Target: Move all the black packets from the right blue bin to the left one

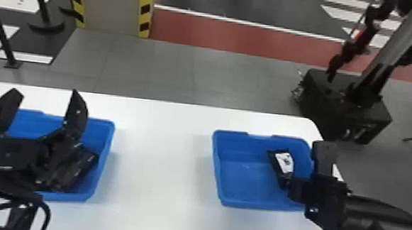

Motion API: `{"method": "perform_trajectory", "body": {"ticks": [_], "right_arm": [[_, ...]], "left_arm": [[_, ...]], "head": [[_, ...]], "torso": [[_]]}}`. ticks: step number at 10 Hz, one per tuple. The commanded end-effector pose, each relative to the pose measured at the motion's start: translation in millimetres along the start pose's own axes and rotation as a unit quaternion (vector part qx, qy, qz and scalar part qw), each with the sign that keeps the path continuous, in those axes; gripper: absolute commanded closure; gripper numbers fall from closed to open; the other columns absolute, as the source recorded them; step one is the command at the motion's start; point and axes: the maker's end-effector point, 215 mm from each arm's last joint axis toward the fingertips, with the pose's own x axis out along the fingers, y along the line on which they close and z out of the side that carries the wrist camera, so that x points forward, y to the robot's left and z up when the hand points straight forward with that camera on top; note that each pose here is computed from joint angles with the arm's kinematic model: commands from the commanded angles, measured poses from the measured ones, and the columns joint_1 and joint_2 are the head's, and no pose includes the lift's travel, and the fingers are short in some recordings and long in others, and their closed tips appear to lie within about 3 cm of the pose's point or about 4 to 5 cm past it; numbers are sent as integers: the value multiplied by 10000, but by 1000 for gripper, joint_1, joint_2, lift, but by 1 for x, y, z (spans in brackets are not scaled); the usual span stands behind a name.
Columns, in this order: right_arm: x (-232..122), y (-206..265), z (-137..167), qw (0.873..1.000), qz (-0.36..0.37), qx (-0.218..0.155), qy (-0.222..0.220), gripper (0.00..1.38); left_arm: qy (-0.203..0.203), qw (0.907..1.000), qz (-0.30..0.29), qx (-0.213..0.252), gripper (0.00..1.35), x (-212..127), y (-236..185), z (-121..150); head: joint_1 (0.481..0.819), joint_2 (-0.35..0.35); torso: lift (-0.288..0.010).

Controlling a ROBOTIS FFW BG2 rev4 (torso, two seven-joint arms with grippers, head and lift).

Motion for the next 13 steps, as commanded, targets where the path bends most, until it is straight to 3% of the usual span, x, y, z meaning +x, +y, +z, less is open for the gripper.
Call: {"method": "perform_trajectory", "body": {"ticks": [1, 4, 6, 10, 13], "right_arm": [[-5, 7, 13, 9990, 120, 18, -424, 1159], [-85, 32, 83, 9794, 340, -228, -1977, 1159], [-123, 61, 119, 9587, 868, -363, -2684, 1159], [-142, 150, 158, 9297, 1987, -732, -3014, 1159], [-154, 248, 163, 8978, 3083, -963, -2995, 1159]], "left_arm": [[-2, 10000, 4, -97, 94, 0, -1, 0], [72, 9987, 34, -511, 94, -1, -4, -2], [478, 9970, -36, -613, 94, -1, -12, -9], [965, 9904, -557, -813, 104, 11, -45, -2], [1519, 9789, -1041, -882, 140, 11, -70, -26]], "head": [[695, -178], [695, -166], [695, -140], [695, -89], [678, -44]], "torso": [[-110], [-110], [-110], [-110], [-110]]}}
